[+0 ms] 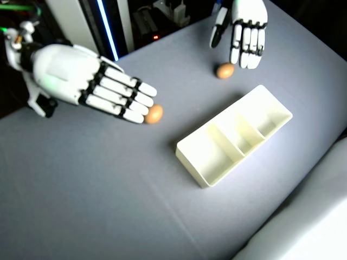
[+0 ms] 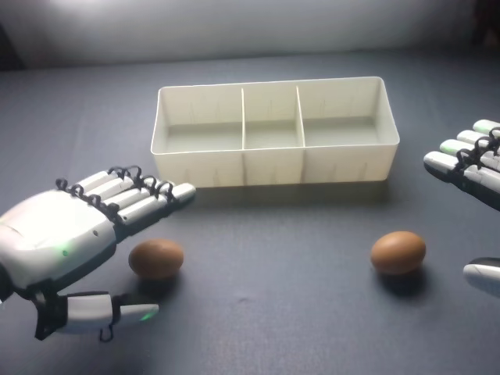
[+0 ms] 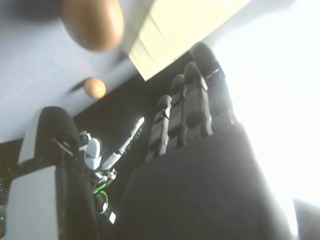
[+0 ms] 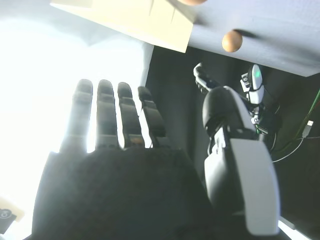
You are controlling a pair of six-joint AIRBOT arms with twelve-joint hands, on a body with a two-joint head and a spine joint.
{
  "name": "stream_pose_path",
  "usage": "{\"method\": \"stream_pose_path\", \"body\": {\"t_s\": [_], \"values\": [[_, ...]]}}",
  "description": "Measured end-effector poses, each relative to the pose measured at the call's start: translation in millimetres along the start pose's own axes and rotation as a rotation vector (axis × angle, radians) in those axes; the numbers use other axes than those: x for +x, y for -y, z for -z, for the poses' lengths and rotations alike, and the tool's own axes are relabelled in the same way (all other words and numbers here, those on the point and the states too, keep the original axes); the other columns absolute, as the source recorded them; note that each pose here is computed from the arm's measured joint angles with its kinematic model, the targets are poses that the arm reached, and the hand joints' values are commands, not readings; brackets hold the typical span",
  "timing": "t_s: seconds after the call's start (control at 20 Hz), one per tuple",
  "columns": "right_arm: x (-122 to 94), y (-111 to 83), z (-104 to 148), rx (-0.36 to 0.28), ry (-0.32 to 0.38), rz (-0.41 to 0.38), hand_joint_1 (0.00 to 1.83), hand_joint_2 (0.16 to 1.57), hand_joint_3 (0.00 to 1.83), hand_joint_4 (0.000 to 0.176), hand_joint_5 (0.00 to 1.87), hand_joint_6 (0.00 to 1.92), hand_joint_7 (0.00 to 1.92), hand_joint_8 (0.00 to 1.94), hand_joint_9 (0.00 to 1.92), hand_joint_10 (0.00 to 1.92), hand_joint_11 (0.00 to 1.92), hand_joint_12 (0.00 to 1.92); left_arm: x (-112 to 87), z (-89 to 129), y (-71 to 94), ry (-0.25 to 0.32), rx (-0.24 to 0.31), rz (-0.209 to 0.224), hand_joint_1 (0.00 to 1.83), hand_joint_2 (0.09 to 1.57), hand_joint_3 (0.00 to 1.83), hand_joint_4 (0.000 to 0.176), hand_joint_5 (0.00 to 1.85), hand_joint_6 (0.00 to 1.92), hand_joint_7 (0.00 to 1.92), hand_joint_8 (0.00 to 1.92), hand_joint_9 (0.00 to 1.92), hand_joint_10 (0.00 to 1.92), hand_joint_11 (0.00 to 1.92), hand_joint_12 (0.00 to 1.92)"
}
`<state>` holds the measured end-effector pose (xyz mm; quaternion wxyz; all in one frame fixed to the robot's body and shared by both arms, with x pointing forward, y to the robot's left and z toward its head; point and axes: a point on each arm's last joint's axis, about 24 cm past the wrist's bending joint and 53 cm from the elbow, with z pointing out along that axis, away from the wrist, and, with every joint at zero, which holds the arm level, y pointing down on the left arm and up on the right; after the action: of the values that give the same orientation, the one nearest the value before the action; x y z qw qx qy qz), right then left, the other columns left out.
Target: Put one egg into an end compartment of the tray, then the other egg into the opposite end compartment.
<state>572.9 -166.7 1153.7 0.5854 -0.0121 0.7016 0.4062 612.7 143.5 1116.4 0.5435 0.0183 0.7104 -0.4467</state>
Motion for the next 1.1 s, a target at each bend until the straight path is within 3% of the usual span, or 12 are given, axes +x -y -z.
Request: {"method": "stream_pose_path", "body": {"t_s": [0.15,0.2,0.25,0.3,0.35,0.4,0.45,0.5,0.65,0.9,1.0,1.1], "values": [[-0.8,1.4,0.0,0.006,0.004,-0.003,0.24,1.31,0.02,0.000,0.00,0.00,0.00,0.00,0.00,0.00,0.00,0.00,6.2,-2.5,-9.9,-0.015,-0.030,0.024,0.66,1.15,0.01,0.018,0.18,0.07,0.39,0.10,0.00,1.18,0.00,1.81],[-1.3,1.5,-0.1,0.005,0.005,-0.003,0.22,1.31,0.02,0.000,0.00,0.00,0.00,0.00,0.00,0.00,0.00,0.00,8.6,-3.9,-11.4,-0.019,-0.032,0.027,0.70,1.16,0.00,0.000,0.22,0.18,0.39,0.39,0.05,1.33,0.00,1.85],[-1.5,1.4,-0.1,0.005,0.006,-0.003,0.21,1.32,0.02,0.000,0.00,0.00,0.00,0.00,0.00,0.00,0.00,0.00,9.8,-4.7,-13.4,-0.020,-0.038,0.032,0.82,1.17,0.00,0.000,0.32,0.28,0.50,0.90,0.30,1.50,0.16,1.91],[-1.5,1.3,-0.1,0.004,0.006,-0.003,0.22,1.32,0.02,0.000,0.00,0.00,0.00,0.00,0.00,0.00,0.00,0.00,10.8,-5.3,-14.9,-0.025,-0.038,0.039,1.19,1.20,0.02,0.000,0.41,0.35,0.72,1.28,0.70,1.60,0.66,1.92],[-1.7,1.6,-0.1,0.006,0.007,-0.003,0.24,1.32,0.02,0.000,0.00,0.00,0.00,0.00,0.00,0.00,0.00,0.00,9.3,-7.6,-16.1,-0.016,-0.035,0.062,1.28,1.20,0.01,0.000,0.52,0.53,0.79,1.33,0.94,1.68,0.95,1.92],[-2.1,2.0,-0.1,0.007,0.008,-0.005,0.24,1.32,0.02,0.000,0.00,0.00,0.00,0.00,0.00,0.00,0.00,0.00,9.2,-9.0,-17.0,-0.014,-0.036,0.078,1.15,1.19,0.01,0.000,0.76,1.09,1.07,1.80,1.28,1.87,1.36,1.92],[-2.4,2.4,0.0,0.009,0.010,-0.006,0.23,1.32,0.02,0.000,0.00,0.00,0.00,0.00,0.00,0.00,0.00,0.00,8.5,-9.1,-16.2,-0.011,-0.033,0.080,1.12,1.20,0.01,0.000,0.80,1.23,1.26,1.90,1.46,1.91,1.58,1.92],[-2.4,3.7,0.4,0.014,0.011,-0.008,0.22,1.33,0.02,0.000,0.00,0.00,0.00,0.00,0.00,0.00,0.00,0.00,7.6,-9.8,-14.4,-0.009,-0.026,0.080,1.11,1.21,0.01,0.000,0.80,1.28,1.33,1.92,1.54,1.92,1.67,1.92],[-4.5,3.7,0.3,0.012,0.018,-0.017,0.24,1.34,0.02,0.000,0.00,0.00,0.00,0.00,0.00,0.00,0.00,0.00,-2.8,-11.1,-7.7,0.012,-0.006,0.070,1.08,1.24,0.01,0.000,0.76,1.33,1.17,1.92,1.39,1.92,1.52,1.92],[-10.7,1.0,0.5,-0.002,0.043,-0.020,0.21,1.35,0.02,0.000,0.00,0.00,0.00,0.00,0.00,0.00,0.00,0.00,-63.4,-7.8,32.7,0.165,0.122,-0.004,1.11,1.20,0.00,0.000,0.82,1.24,1.09,1.88,1.32,1.92,1.42,1.92],[-11.4,0.4,0.5,-0.004,0.046,-0.022,0.22,1.34,0.01,0.000,0.00,0.00,0.00,0.00,0.00,0.00,0.00,0.00,-85.0,-13.2,44.8,0.219,0.161,-0.035,1.13,1.17,0.00,0.000,0.87,1.15,1.16,1.78,1.33,1.91,1.40,1.92],[-12.1,1.0,0.5,-0.002,0.050,-0.024,0.21,1.34,0.01,0.000,0.00,0.00,0.00,0.00,0.00,0.00,0.00,0.00,-111.6,-23.2,48.1,0.289,0.170,-0.053,1.19,1.20,0.01,0.000,0.80,1.26,0.87,1.42,1.17,1.81,1.25,1.92]]}}
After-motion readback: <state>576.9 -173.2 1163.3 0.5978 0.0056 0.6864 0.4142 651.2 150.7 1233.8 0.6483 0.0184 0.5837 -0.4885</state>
